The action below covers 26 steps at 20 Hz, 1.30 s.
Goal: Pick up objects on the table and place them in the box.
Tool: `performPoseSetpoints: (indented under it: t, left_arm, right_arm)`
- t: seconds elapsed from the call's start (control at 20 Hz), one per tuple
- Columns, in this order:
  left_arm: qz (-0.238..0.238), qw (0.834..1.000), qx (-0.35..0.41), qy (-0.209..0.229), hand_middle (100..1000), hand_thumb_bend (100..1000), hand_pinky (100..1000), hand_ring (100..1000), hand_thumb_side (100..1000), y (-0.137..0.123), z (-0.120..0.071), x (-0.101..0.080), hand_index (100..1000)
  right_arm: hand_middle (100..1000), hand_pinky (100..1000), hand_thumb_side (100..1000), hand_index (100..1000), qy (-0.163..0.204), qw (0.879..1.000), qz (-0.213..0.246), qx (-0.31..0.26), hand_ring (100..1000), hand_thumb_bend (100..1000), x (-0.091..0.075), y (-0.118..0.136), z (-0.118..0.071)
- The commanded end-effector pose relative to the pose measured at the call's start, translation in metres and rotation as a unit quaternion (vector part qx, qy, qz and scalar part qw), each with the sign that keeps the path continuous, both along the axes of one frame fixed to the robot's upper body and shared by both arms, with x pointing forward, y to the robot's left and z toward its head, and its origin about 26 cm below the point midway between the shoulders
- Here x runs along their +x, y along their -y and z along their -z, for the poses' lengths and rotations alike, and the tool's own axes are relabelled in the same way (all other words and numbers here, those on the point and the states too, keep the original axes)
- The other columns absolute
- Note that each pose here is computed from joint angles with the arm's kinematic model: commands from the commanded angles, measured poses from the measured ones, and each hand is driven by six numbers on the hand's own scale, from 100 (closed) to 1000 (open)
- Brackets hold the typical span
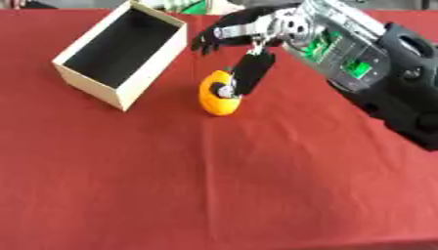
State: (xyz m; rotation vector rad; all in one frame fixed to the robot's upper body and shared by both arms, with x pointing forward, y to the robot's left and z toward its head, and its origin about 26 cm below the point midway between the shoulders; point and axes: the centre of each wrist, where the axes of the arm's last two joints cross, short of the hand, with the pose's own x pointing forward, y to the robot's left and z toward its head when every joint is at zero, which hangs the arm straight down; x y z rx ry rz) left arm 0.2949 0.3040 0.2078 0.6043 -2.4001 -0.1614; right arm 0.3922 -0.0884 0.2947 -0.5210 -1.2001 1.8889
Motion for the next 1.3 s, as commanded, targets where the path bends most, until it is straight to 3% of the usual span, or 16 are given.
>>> performPoseSetpoints:
  t: [0.05,0.65,0.9,1.05,1.1,1.2,1.25,1.3]
  left_arm:
    - [0.005,1.000,0.008,0.012,607,324,472,545,608,0.001,-0.008,-0.002,806]
    - [0.006,1.000,0.004,0.008,606,324,471,544,614,0.001,-0.007,-0.002,804]
    - [0.007,1.000,0.005,0.007,606,322,471,544,615,0.002,-0.007,-0.002,802]
    - [0.007,1.000,0.006,0.006,607,322,471,544,617,0.002,-0.007,-0.002,801]
    - [0.006,1.000,0.006,0.005,607,320,471,544,617,0.002,-0.007,-0.002,801]
    - [0.006,1.000,0.007,0.003,606,321,471,543,618,0.002,-0.007,-0.002,801]
    - [0.006,1.000,0.008,0.003,606,318,470,542,619,0.002,-0.007,-0.002,801]
    - [0.007,1.000,0.009,0.002,605,317,470,542,619,0.002,-0.007,-0.002,800]
  right_arm:
    - [884,961,288,1000,-0.020,0.998,0.045,-0.028,959,286,0.013,0.007,0.002]
    - [878,953,307,1000,-0.005,0.995,0.070,-0.073,959,329,0.059,0.025,0.038]
    - [755,921,342,926,0.000,0.997,0.053,-0.048,903,216,0.057,0.022,0.037]
    - [662,889,340,882,0.035,0.998,0.050,-0.007,862,100,0.048,0.016,0.026]
    - [647,884,347,872,0.051,0.997,0.056,0.008,856,100,0.044,0.015,0.022]
    - [546,869,212,812,0.087,0.993,0.075,0.030,819,100,0.038,0.015,0.015]
    - [483,861,100,761,0.106,0.989,0.091,0.041,773,100,0.037,0.016,0.012]
    - [460,863,100,736,0.126,0.985,0.108,0.047,746,100,0.037,0.017,0.011]
